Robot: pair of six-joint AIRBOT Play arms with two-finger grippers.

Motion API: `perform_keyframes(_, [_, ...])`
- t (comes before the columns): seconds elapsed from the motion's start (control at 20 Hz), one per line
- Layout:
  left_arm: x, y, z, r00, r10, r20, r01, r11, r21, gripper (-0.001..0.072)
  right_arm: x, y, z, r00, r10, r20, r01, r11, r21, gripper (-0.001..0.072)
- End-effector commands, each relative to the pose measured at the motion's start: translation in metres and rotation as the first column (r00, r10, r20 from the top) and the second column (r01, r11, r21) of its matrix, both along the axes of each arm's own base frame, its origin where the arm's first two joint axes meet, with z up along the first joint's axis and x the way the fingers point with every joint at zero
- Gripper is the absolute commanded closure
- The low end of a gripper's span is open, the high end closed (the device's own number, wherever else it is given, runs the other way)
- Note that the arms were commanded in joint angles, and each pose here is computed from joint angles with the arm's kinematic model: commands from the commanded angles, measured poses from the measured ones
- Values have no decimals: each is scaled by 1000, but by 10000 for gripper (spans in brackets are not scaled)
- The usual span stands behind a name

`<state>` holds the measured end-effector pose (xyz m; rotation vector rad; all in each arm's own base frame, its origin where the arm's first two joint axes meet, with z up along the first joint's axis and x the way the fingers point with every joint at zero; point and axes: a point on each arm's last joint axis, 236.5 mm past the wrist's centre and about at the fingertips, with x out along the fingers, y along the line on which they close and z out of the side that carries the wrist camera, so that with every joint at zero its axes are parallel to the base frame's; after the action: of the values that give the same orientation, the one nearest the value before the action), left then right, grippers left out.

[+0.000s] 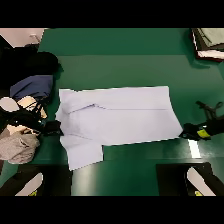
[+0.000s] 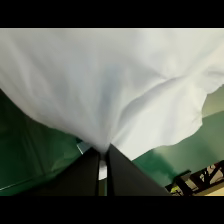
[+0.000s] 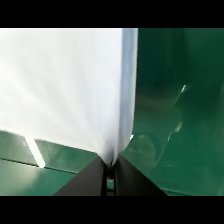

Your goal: Fold the shirts.

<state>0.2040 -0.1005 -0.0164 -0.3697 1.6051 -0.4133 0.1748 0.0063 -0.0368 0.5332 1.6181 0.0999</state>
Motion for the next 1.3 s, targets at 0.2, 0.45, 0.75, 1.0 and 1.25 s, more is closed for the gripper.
perform_keyframes(0.2, [71, -20, 78, 950, -21, 311, 34, 999, -36, 682, 33, 16, 31, 976, -83, 201, 71, 995, 67, 703])
perform_keyframes(0.45, [115, 14, 99, 887, 36, 461, -86, 992, 88, 681, 81, 3, 69, 940, -86, 330, 87, 996, 13, 704])
perform_keyframes(0.75, [160, 21, 102, 813, 103, 573, -174, 982, 70, 682, 128, -17, 68, 954, -93, 286, 88, 996, 31, 703])
perform_keyframes(1.0, [193, 28, 87, 783, 143, 605, -226, 972, 61, 681, 156, -30, 53, 959, -110, 260, 103, 994, 40, 703])
perform_keyframes(1.25, [205, 30, 69, 791, 158, 591, -241, 968, 64, 681, 186, -18, 48, 955, -60, 291, 55, 998, 25, 701])
